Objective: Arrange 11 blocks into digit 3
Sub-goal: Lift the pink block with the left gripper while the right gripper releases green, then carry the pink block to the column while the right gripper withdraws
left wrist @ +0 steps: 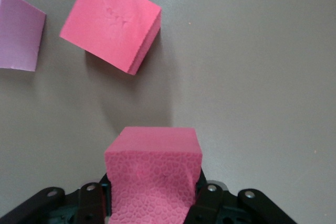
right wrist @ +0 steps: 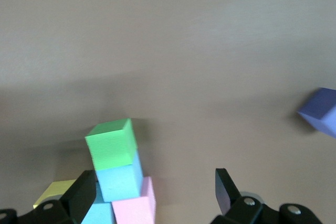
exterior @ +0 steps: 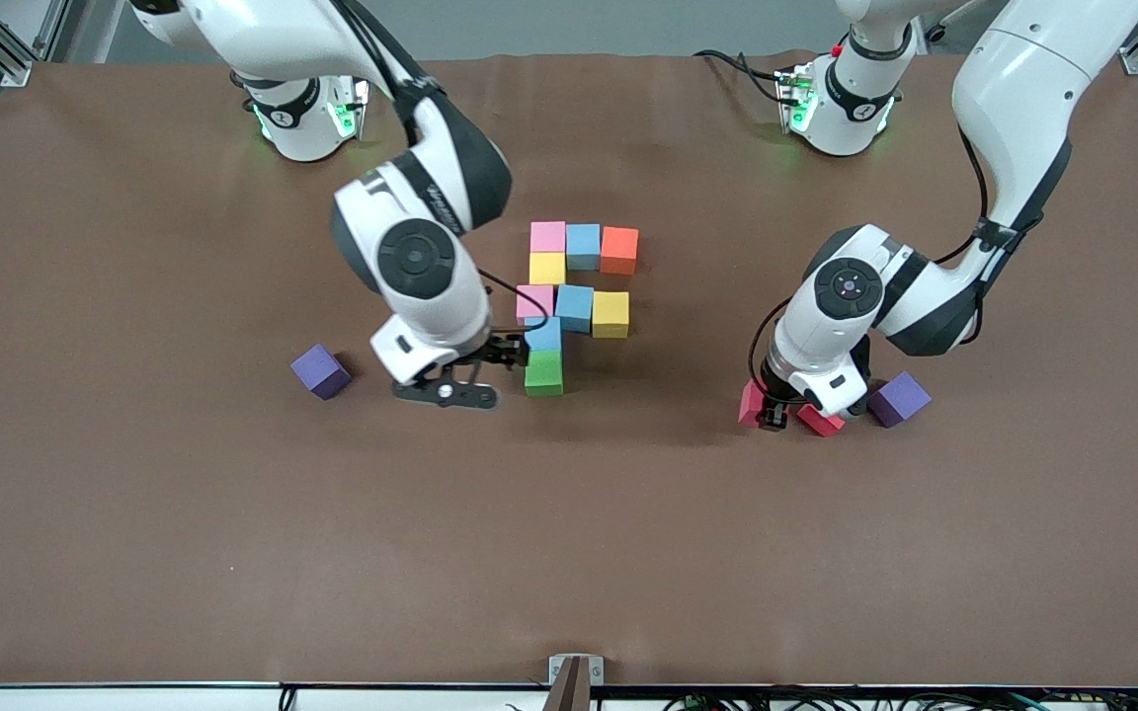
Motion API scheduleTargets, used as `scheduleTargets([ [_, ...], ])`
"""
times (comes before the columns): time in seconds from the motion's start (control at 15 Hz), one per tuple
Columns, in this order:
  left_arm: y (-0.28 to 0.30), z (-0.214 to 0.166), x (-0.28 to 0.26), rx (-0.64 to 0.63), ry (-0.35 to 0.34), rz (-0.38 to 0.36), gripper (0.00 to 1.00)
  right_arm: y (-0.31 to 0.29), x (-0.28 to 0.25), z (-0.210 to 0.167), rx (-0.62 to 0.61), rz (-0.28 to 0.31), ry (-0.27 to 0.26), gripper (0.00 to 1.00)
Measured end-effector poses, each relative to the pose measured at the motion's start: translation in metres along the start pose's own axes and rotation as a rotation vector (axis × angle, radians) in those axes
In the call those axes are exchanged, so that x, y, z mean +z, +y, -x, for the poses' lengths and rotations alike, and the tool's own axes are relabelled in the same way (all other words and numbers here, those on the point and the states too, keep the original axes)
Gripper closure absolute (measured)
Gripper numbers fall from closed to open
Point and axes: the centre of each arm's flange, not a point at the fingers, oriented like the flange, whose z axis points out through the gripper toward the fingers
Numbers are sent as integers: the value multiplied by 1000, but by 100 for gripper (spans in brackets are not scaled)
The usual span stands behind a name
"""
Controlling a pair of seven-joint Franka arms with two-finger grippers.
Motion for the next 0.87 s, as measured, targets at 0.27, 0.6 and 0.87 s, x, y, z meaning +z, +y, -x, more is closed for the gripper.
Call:
scheduleTargets([
  [0.27,9,52,3,-77,-40,-8,45,62,-35,-21,89,26,-44,0],
  [0.6,2,146,21,-214,-90,-48,45,147,-65,-40,166,79,-126,0],
  [0.87,-2,191,40,-280,-111,-75,45,203,-88,-54,61,56,-131,0],
])
